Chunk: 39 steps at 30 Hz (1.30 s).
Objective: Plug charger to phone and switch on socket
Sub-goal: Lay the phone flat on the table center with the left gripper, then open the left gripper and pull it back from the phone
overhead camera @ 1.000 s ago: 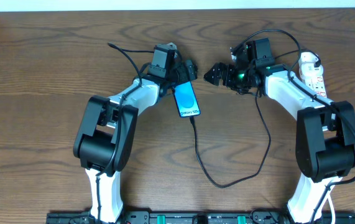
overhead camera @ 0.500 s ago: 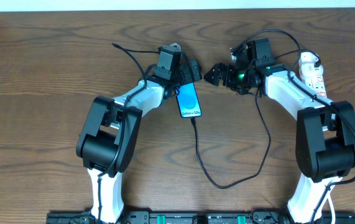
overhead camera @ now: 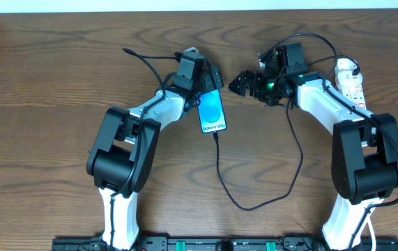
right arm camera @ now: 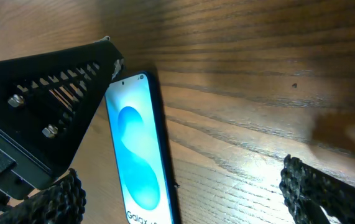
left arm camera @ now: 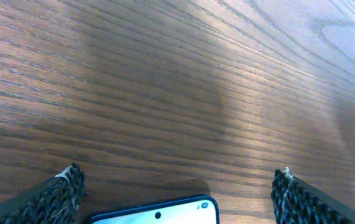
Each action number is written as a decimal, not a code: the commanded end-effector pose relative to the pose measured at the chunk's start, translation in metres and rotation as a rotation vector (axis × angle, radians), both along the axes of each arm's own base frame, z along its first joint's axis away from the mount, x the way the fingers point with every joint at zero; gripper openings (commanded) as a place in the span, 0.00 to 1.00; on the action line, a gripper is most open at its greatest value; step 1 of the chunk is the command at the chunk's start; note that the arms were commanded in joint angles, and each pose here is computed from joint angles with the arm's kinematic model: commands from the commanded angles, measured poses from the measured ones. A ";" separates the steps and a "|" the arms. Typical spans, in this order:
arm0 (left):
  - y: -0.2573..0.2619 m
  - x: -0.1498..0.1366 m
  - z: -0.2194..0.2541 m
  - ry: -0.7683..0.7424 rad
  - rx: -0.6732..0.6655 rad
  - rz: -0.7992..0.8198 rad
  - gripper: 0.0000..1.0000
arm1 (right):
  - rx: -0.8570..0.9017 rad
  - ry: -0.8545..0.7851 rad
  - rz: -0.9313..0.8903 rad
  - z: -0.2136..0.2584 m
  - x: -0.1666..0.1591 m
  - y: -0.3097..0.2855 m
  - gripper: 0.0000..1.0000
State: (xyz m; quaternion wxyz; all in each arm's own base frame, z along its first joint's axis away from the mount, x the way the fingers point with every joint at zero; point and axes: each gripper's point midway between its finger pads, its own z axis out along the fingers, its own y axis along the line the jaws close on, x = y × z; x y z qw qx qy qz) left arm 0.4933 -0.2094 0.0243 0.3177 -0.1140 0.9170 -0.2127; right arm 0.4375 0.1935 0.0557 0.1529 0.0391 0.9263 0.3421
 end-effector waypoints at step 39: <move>0.150 -0.155 0.225 -0.068 0.231 0.044 0.98 | -0.043 0.024 -0.028 -0.013 -0.001 -0.006 0.99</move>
